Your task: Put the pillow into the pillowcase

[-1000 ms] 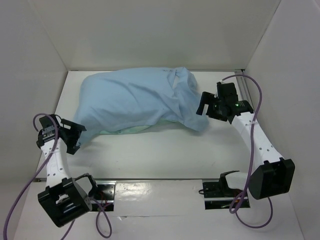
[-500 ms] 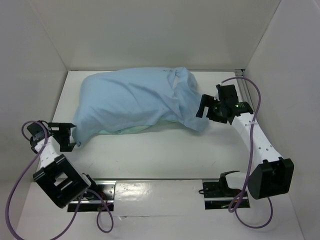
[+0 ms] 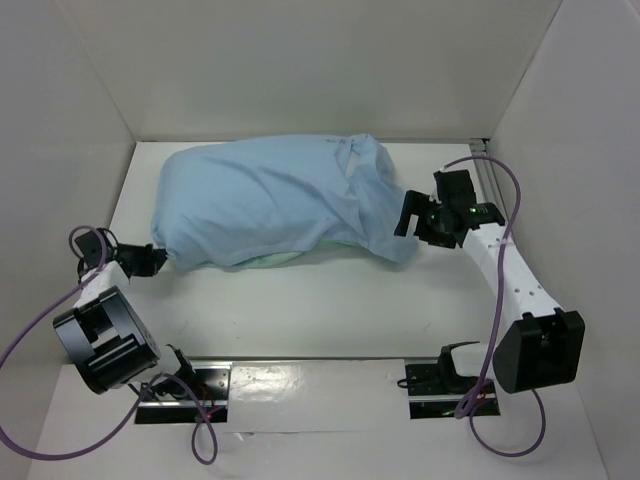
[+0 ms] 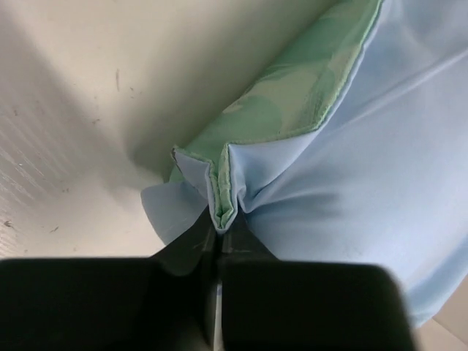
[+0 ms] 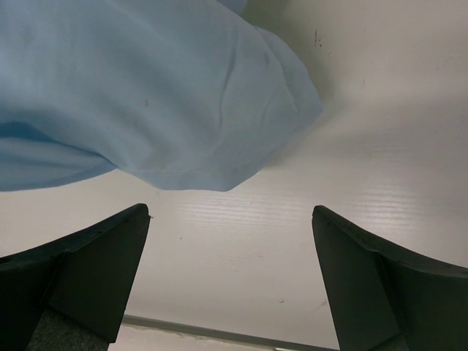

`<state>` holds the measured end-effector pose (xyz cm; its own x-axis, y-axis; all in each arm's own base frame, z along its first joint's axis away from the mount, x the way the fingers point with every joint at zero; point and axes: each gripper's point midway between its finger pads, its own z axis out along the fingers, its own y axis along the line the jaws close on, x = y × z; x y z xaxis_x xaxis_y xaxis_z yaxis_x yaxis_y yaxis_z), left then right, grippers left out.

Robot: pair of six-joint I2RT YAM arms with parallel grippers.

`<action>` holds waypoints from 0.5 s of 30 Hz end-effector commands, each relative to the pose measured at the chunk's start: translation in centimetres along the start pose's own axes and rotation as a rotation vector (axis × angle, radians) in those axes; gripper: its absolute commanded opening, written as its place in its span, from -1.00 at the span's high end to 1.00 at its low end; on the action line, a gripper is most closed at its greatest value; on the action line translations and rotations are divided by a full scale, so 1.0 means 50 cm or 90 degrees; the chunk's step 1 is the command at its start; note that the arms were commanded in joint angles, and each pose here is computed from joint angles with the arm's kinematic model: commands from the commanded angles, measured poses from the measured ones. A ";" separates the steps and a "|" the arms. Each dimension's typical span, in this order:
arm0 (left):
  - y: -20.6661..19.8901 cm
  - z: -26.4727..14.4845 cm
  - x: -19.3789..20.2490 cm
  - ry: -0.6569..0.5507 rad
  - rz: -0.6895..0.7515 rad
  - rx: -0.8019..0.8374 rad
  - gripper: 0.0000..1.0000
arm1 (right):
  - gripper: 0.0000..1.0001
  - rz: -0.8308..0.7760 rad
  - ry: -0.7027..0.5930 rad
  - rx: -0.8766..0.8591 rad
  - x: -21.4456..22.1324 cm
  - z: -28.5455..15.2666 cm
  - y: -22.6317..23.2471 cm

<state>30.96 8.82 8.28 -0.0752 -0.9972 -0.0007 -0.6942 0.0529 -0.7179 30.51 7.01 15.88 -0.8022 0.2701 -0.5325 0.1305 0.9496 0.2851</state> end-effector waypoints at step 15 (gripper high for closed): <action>-0.110 -0.075 0.004 -0.018 0.073 0.050 1.00 | -0.99 -0.007 0.049 0.070 0.069 0.038 -0.056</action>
<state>31.91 8.98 13.26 -0.1071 -0.9901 -0.0912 -0.6470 0.1390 -0.7497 28.19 6.78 12.20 -0.8531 0.2683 -0.4475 0.1634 0.9519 0.2592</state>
